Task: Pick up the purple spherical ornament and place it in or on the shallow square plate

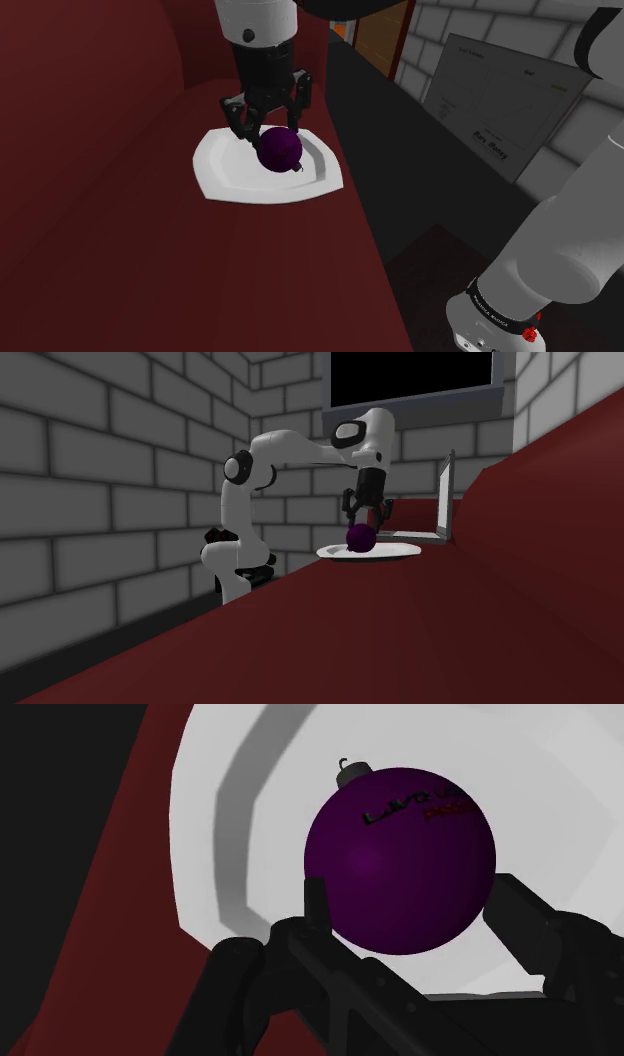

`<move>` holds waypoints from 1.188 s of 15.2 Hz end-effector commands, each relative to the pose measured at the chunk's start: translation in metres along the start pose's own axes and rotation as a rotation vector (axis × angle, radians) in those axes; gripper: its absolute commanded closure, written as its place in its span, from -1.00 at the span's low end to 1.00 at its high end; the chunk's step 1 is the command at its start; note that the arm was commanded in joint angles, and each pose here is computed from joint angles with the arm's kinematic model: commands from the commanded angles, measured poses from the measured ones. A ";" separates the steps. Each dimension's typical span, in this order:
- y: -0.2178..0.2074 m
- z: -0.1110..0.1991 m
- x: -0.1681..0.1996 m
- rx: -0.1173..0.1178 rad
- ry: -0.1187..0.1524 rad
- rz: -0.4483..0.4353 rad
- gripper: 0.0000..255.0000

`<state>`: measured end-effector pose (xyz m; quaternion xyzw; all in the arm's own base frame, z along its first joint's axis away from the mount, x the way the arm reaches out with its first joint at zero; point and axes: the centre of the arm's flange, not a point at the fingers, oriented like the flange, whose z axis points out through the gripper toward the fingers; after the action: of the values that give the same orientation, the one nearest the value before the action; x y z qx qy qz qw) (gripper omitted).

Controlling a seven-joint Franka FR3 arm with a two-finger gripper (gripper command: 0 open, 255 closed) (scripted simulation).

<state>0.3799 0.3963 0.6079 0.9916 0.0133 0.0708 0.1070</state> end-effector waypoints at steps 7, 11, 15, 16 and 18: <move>-0.001 0.005 0.000 -0.010 -0.017 -0.004 -1.00; -0.002 -0.034 -0.001 -0.010 -0.017 -0.004 -1.00; -0.002 -0.045 0.000 -0.010 -0.017 -0.004 -1.00; -0.002 -0.045 0.000 -0.010 -0.017 -0.004 -1.00; -0.002 -0.045 0.000 -0.010 -0.017 -0.004 -1.00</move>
<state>0.3731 0.4079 0.6505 0.9916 0.0141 0.0623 0.1122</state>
